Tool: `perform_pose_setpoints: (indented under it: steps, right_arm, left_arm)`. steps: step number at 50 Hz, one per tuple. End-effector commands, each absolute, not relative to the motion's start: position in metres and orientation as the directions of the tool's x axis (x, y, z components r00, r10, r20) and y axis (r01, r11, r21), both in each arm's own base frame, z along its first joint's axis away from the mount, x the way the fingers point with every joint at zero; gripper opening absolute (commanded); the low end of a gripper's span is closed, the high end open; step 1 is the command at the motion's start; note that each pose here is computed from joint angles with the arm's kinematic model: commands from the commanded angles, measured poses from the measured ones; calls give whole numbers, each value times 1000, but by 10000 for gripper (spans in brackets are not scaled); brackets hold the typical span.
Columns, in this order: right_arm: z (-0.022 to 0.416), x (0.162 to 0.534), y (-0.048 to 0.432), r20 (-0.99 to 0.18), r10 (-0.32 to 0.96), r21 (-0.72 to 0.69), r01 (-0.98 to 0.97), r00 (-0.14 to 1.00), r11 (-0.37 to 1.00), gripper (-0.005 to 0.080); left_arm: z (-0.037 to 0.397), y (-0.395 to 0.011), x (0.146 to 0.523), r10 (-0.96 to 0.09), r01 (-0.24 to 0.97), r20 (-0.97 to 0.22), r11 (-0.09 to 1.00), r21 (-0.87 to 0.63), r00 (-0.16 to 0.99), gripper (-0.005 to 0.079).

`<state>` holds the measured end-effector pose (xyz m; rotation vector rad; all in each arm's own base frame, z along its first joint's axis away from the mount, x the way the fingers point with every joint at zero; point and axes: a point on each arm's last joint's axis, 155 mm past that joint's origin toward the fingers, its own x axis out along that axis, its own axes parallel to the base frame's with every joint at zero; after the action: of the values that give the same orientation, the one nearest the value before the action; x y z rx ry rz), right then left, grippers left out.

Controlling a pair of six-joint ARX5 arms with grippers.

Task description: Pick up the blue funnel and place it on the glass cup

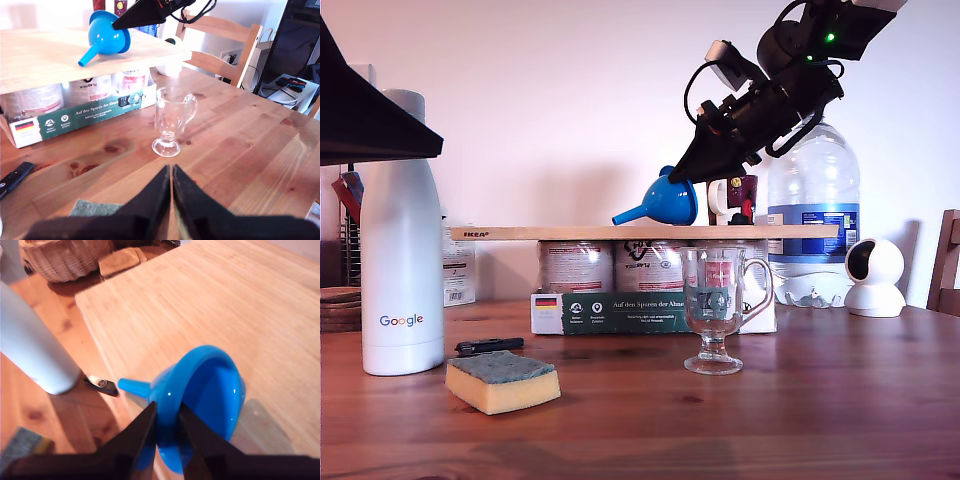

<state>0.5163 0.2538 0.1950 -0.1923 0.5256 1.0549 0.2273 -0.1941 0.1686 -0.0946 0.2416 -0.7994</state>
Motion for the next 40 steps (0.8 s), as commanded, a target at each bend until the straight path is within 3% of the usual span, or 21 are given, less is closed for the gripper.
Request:
perform_pose_setpoints:
  steps: [1,40]
  right_arm:
    - [191,513,254,-515,769,86,-870,379,486,-13]
    - [232,486,237,-564,710,1,-859,422,512,-13]
  left_arm:
    - [160,-194,226,-720,699,-194,693,-175,666,-24]
    - [160,-194,226,-720,699,-195,693,-175,666,-24]
